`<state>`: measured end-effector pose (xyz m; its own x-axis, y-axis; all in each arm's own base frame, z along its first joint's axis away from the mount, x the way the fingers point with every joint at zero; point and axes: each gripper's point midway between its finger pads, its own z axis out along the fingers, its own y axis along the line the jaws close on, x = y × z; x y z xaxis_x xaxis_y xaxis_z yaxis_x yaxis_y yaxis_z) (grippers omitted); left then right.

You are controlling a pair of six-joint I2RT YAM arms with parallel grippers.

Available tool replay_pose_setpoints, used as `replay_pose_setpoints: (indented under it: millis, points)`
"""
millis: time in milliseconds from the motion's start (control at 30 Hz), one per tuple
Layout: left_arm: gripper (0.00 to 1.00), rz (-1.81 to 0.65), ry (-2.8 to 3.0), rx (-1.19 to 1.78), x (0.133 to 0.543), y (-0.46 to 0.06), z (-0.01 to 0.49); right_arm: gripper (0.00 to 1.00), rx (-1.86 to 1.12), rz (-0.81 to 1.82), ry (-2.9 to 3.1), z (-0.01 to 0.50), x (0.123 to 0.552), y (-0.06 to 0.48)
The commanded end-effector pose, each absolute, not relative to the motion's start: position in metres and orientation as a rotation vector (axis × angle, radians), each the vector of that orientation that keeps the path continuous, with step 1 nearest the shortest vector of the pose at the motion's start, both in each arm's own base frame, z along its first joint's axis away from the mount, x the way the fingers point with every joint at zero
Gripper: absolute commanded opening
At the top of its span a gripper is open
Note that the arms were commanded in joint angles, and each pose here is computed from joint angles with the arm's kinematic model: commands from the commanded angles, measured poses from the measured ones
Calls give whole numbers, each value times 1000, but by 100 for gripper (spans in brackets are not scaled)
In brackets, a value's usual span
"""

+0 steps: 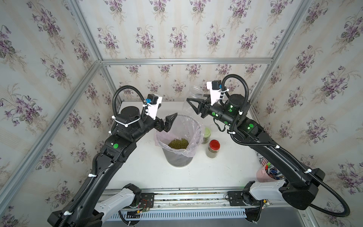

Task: Empty moldy mung beans from jars
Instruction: Place the jar at the center of the board.

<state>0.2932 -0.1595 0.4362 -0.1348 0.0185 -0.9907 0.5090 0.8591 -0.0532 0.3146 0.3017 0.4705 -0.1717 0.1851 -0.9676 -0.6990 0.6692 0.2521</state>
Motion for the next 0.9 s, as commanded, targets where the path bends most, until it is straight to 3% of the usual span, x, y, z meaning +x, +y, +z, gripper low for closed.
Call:
replay_pose_setpoints:
  millis: [0,167,433,867]
  points:
    - [100,-227,1689,48,306,-97,441,43,-250,451,1620,456,356,254]
    - [100,-107,1683,-32,294,-69,440,43,-28,158,1680,428,397,197]
    - [100,23,1694,-40,295,-53,426,43,244,-73,1700,364,433,115]
    - [100,-10,1703,22,295,-64,406,43,357,-236,1655,269,443,81]
